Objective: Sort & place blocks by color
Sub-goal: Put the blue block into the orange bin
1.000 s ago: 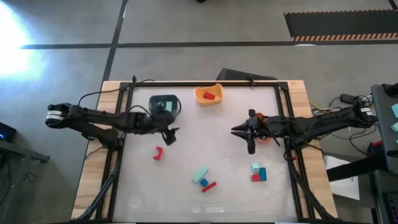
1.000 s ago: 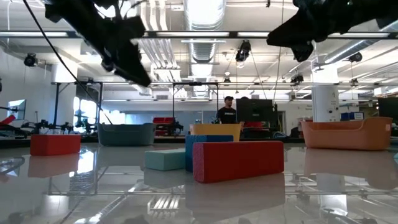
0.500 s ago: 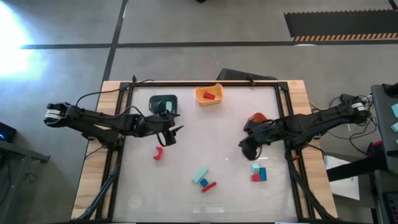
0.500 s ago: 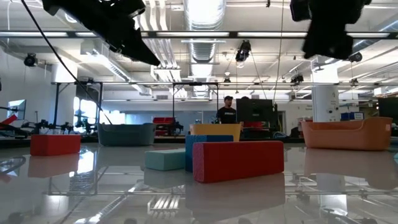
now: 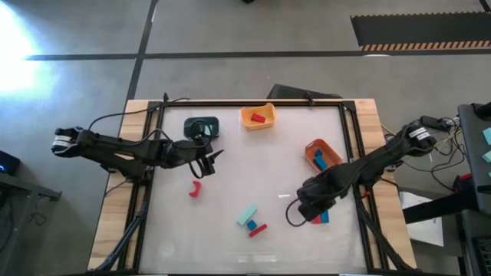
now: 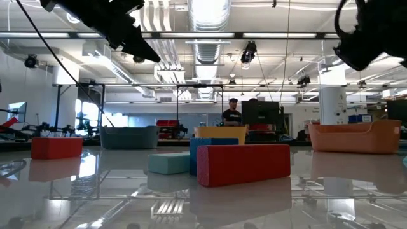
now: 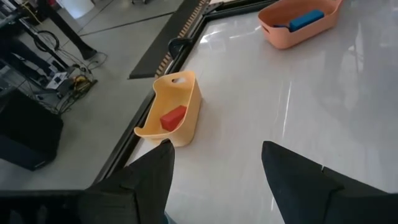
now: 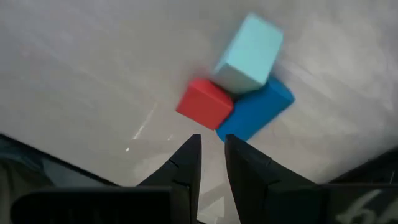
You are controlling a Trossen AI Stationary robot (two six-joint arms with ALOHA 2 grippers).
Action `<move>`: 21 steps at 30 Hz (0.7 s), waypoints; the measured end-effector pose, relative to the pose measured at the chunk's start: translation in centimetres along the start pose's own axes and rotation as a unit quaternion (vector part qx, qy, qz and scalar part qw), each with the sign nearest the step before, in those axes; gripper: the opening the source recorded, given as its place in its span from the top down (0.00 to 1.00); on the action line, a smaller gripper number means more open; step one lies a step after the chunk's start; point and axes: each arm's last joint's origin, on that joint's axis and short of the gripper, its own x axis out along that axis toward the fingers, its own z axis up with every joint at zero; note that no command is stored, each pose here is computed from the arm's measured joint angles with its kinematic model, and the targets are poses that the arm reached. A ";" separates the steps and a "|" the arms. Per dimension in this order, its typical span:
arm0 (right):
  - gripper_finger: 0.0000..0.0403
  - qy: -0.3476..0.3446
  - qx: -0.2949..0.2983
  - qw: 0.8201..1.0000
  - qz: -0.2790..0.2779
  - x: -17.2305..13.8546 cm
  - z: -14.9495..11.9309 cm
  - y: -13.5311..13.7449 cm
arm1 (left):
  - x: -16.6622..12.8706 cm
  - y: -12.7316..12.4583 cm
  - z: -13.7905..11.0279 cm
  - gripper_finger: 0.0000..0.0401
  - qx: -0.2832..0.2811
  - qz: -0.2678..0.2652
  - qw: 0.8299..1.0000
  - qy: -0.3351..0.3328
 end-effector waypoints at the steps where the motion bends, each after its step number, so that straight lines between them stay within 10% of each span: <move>1: 0.84 0.005 0.005 1.000 -0.006 0.3 -0.1 0.0 | 0.0 0.0 0.0 0.44 0.000 0.000 1.000 0.000; 21: 0.55 -0.030 0.058 0.995 -0.069 3.3 -1.6 -1.6 | -0.2 0.2 -0.1 0.44 0.013 0.002 1.000 0.002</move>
